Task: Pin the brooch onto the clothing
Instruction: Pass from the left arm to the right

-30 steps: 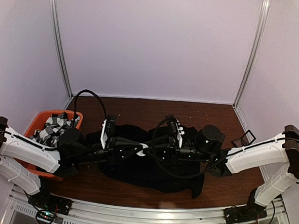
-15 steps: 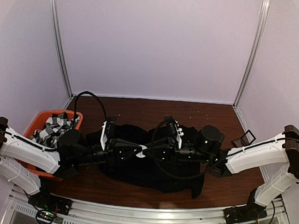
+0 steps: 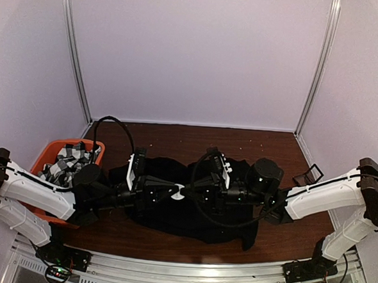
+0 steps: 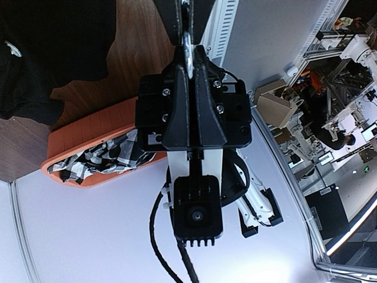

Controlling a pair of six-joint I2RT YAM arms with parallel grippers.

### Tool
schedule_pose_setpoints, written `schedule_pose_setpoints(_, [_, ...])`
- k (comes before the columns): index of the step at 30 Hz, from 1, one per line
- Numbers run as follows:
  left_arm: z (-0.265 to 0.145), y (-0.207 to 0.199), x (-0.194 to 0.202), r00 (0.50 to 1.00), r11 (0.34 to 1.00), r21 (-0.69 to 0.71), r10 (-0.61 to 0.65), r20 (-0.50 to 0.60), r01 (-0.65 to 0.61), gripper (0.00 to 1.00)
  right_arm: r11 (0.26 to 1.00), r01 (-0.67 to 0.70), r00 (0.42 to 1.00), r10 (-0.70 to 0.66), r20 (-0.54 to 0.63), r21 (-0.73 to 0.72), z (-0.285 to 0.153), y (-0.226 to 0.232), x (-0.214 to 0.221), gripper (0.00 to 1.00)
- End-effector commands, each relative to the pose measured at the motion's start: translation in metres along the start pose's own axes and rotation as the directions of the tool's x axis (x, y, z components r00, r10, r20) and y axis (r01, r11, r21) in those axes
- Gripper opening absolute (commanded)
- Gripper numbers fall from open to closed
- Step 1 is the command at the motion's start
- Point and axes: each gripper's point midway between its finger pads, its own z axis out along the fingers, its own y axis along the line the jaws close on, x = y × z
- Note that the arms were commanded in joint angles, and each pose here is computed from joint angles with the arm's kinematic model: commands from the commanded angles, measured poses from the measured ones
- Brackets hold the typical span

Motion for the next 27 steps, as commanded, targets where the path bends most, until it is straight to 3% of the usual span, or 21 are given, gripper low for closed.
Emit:
schedule_pose_setpoints(1, [-0.005, -0.003, -0.015, 0.998, 0.999, 0.001, 0.037, 0.056, -0.037, 0.0, 1.0, -0.008, 1.0, 0.008, -0.001, -0.023, 0.003, 0.005, -0.001, 0.0])
schedule_pose_setpoints(2, [-0.005, -0.004, -0.015, 0.998, 0.999, 0.001, 0.038, 0.056, -0.039, 0.01, 1.0, -0.012, 1.0, 0.012, -0.005, -0.017, 0.003, 0.003, -0.001, 0.0])
schedule_pose_setpoints(4, [-0.006, -0.005, -0.016, 0.997, 0.999, 0.003, 0.043, 0.057, -0.043, 0.13, 1.0, -0.022, 0.999, 0.022, -0.032, 0.004, 0.006, -0.001, 0.002, 0.0])
schedule_pose_setpoints(5, [-0.006, -0.005, -0.017, 0.997, 0.999, 0.0, 0.045, 0.057, -0.045, 0.21, 1.0, -0.026, 0.998, 0.027, -0.054, 0.017, 0.008, -0.004, 0.004, 0.0])
schedule_pose_setpoints(8, [-0.008, -0.003, -0.021, 0.997, 0.998, -0.027, 0.05, 0.053, -0.048, 0.58, 0.996, -0.042, 0.991, 0.051, -0.128, 0.073, 0.012, -0.015, 0.011, 0.0])
schedule_pose_setpoints(12, [-0.01, 0.002, -0.026, 0.997, 0.994, -0.08, 0.07, 0.013, -0.068, 0.8, 0.99, -0.025, 0.972, 0.057, -0.227, 0.142, 0.009, -0.021, 0.016, 0.0])
schedule_pose_setpoints(14, [-0.01, 0.005, -0.027, 0.997, 0.99, -0.114, 0.078, -0.027, -0.081, 0.96, 0.983, -0.005, 0.953, 0.06, -0.298, 0.182, 0.003, -0.024, 0.023, 0.0])
schedule_pose_setpoints(18, [-0.009, 0.0, -0.02, 0.983, 0.988, -0.104, 0.093, -0.156, -0.11, 0.98, 0.976, 0.049, 0.906, 0.047, -0.421, 0.213, -0.009, -0.024, 0.027, 0.0])
schedule_pose_setpoints(22, [-0.006, -0.016, -0.004, 0.952, 0.994, 0.003, 0.104, -0.286, -0.108, 0.98, 0.971, 0.072, 0.851, 0.06, -0.522, 0.229, -0.016, -0.024, 0.035, 0.0])
schedule_pose_setpoints(27, [-0.003, -0.024, 0.013, 0.921, 0.995, 0.07, 0.086, -0.381, -0.064, 0.98, 0.978, 0.088, 0.822, 0.035, -0.569, 0.188, -0.026, -0.014, 0.04, 0.0])
